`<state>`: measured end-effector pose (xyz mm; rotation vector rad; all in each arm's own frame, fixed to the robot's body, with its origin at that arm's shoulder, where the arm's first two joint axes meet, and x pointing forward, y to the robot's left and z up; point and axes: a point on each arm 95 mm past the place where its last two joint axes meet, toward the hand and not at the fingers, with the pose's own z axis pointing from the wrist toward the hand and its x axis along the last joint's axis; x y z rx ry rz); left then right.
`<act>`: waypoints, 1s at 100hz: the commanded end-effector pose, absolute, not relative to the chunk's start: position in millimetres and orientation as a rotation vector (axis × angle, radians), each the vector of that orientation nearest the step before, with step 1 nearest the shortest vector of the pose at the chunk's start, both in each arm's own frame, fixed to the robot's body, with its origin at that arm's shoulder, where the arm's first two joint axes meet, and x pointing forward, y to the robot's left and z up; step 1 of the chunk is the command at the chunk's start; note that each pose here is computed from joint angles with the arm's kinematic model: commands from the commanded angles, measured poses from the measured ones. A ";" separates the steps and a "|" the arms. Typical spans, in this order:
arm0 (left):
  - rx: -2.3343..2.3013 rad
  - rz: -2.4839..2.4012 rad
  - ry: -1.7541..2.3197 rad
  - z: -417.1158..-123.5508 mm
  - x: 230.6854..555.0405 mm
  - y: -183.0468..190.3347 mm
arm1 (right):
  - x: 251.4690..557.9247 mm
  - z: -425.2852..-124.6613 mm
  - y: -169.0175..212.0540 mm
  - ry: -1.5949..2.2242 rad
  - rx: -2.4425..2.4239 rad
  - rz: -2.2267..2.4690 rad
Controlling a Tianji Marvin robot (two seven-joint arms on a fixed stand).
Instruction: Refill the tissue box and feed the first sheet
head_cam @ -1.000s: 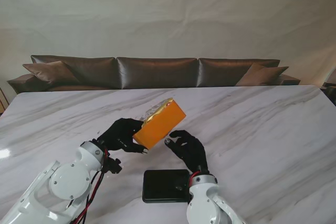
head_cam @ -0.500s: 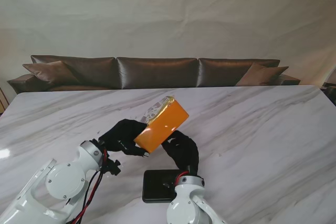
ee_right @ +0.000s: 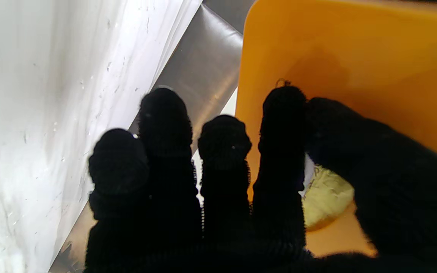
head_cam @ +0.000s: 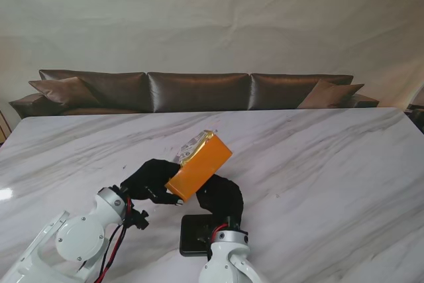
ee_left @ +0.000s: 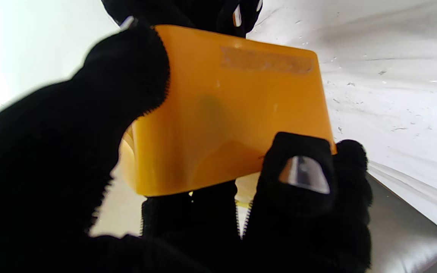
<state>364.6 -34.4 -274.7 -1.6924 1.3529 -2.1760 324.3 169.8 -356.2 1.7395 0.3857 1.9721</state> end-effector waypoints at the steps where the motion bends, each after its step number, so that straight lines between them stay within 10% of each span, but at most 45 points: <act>1: -1.719 -2.164 1.352 -279.2 362.8 -32.1 | 321.7 -361.7 173.8 0.413 1.740 1.975; 100: -1.716 -2.123 1.353 -278.0 373.7 -38.0 | 312.9 -388.7 126.7 0.523 1.861 1.929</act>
